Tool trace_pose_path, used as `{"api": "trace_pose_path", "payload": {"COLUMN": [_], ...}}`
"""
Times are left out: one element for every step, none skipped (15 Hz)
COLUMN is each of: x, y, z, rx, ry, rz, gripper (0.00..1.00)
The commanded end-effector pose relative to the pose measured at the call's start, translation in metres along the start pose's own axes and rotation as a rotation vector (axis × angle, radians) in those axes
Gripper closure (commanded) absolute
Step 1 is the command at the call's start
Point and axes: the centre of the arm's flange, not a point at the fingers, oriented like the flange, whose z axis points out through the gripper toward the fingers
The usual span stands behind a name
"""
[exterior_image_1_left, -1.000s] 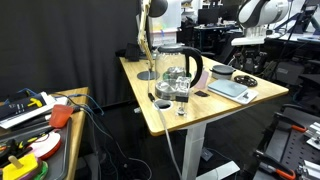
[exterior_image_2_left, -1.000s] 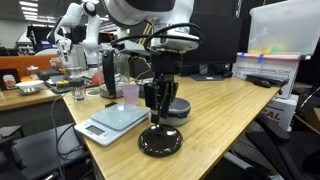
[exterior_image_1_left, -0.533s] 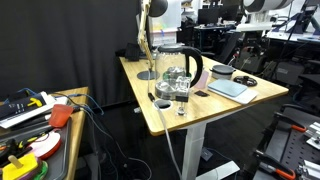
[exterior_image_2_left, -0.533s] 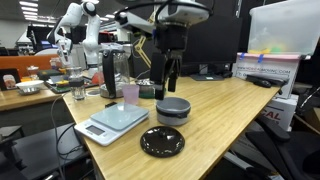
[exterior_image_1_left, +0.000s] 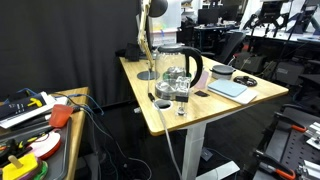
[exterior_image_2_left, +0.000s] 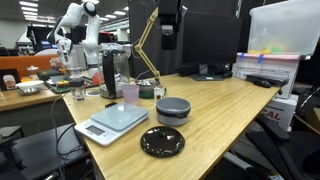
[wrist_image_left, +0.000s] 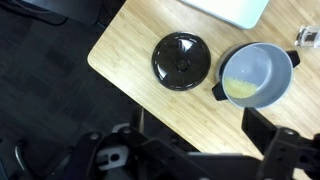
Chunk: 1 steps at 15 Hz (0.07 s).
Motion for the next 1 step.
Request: {"api": "trace_pose_path", "payload": {"x": [0.0000], "y": [-0.0013], "z": [0.0034], "rx": [-0.006], "ry": [-0.004], "rz": [-0.002], "gripper": [0.00]}}
